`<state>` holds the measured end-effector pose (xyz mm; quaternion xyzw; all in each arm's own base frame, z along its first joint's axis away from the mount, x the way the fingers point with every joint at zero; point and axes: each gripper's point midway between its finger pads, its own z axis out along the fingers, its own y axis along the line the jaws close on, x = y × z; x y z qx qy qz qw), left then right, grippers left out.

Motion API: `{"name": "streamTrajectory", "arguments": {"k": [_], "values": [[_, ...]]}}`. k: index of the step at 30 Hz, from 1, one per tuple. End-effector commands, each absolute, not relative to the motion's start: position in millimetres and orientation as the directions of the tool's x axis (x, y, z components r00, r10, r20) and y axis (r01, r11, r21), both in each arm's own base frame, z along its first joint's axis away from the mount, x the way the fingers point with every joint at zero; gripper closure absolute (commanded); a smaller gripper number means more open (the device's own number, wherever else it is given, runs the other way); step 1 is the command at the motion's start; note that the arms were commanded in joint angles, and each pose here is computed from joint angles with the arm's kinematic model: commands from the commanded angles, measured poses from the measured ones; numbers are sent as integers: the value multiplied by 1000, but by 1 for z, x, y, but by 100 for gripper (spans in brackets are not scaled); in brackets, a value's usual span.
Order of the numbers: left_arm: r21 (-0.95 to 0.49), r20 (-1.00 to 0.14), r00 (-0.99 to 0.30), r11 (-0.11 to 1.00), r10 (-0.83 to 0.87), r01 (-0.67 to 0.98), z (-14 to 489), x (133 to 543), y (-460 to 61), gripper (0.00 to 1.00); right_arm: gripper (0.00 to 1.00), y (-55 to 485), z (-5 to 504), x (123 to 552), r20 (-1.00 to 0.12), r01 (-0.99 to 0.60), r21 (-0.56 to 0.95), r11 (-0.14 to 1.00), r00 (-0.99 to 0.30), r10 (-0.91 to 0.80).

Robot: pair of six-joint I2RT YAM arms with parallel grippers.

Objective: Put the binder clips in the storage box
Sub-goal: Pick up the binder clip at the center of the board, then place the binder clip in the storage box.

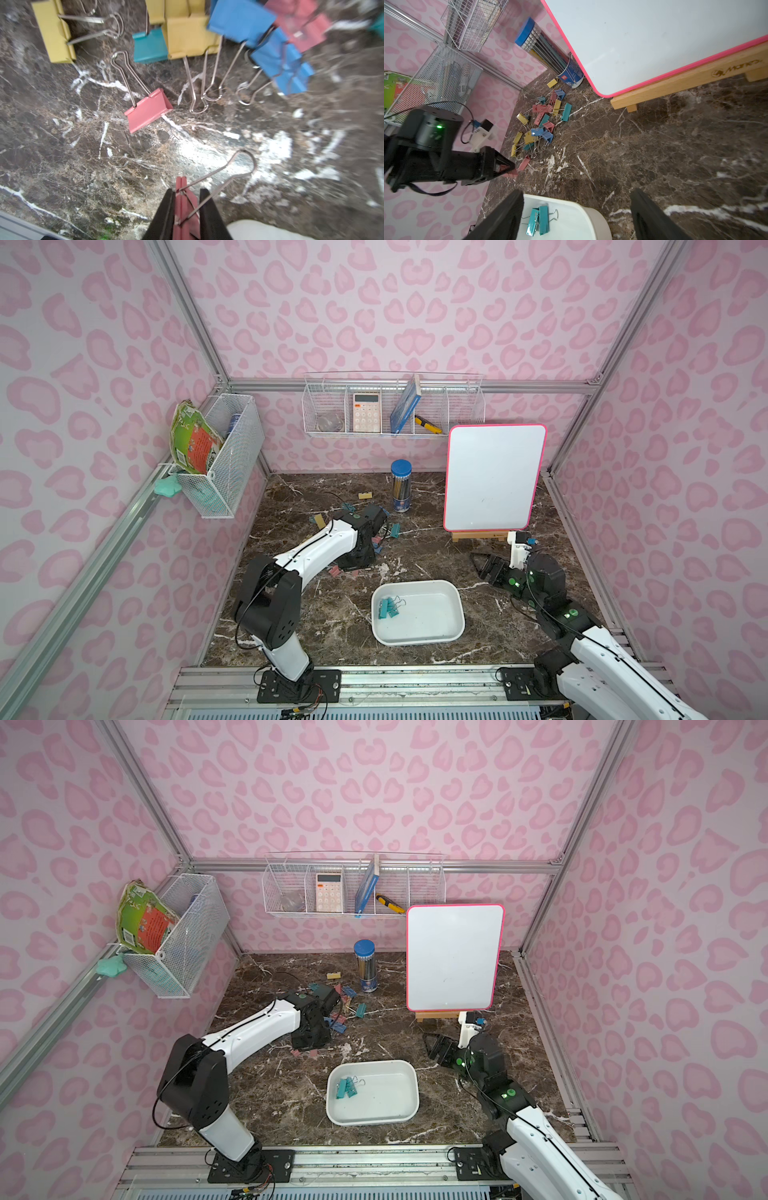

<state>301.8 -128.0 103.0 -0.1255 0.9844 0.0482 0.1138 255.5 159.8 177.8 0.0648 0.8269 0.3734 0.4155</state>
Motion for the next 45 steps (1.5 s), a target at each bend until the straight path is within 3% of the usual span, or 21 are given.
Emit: {"name": "streamTrajectory", "arguments": {"k": [1,6,11,18,23,29,35,38,45], "values": [[-11,-274,-953,991,-128,-130,141,297,-157,83,17,169,181,265,-664,-253,641,725,-655,359],[-10,-384,-909,984,160,177,190,268,-231,82,16,178,168,278,-650,-252,614,748,-699,297],[151,-398,-841,930,367,334,158,222,-266,84,15,166,159,282,-636,-208,635,744,-688,350],[140,-458,-836,953,302,268,109,195,-258,81,16,153,155,276,-634,-183,643,744,-672,382],[125,-371,-870,946,325,299,71,175,-254,75,15,153,156,275,-631,-182,650,738,-671,391],[131,-360,-869,941,338,312,61,162,-248,65,15,155,161,278,-633,-187,658,730,-662,401],[167,-444,-843,952,304,255,84,174,-233,45,16,156,161,280,-632,-187,654,733,-668,394],[168,-525,-804,960,281,225,122,195,-226,45,16,156,162,279,-632,-188,657,730,-666,397],[4,-632,-771,995,76,95,183,264,-173,45,16,154,164,279,-635,-188,661,727,-657,407]]}}
